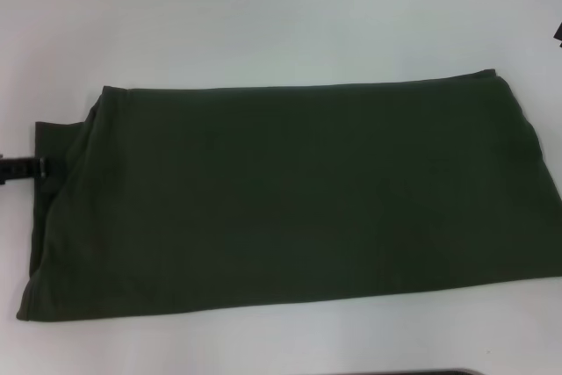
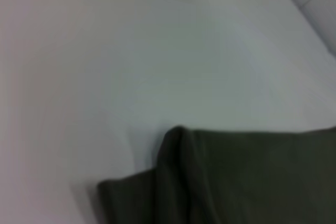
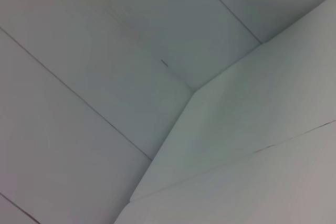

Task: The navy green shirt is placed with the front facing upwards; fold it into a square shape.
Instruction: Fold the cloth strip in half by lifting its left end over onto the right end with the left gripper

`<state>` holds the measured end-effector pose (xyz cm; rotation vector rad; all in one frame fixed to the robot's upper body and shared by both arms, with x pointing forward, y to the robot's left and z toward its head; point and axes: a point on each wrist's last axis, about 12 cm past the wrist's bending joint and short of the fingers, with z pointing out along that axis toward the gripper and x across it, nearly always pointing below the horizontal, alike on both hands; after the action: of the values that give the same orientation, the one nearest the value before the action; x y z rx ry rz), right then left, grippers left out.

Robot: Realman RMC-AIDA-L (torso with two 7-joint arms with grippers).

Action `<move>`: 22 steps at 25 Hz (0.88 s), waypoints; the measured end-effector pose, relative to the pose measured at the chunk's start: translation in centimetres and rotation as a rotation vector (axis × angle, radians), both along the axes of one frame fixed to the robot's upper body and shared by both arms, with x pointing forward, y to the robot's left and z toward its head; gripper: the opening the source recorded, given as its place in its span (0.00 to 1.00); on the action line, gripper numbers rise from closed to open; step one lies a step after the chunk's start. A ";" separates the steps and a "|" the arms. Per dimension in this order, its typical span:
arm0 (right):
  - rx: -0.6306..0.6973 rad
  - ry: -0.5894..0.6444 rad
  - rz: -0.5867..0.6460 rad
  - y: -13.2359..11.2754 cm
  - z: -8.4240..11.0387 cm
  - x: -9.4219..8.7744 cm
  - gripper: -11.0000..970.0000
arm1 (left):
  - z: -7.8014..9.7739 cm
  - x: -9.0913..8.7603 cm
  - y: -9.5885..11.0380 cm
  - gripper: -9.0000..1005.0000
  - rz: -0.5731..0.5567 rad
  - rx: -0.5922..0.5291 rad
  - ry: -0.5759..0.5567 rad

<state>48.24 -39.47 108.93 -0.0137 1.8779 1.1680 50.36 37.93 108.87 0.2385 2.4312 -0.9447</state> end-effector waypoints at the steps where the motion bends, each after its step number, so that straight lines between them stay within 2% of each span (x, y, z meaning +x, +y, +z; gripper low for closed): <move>1: 0.000 0.000 0.001 0.0 0.0 0.0 0.96 | 0.0 -0.1 0.1 0.63 -0.007 0.011 0.019; 13: -0.001 0.004 -0.002 -0.3 0.1 -0.2 0.96 | 0.3 0.2 1.3 0.62 -0.052 0.106 0.127; 22: 0.015 0.020 -0.005 -0.4 0.0 -0.7 0.96 | 0.4 0.9 1.1 0.62 -0.085 0.149 0.153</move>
<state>47.59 -39.86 108.91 0.0106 1.8852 1.1826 51.22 39.01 109.25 0.3362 2.6552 -0.8456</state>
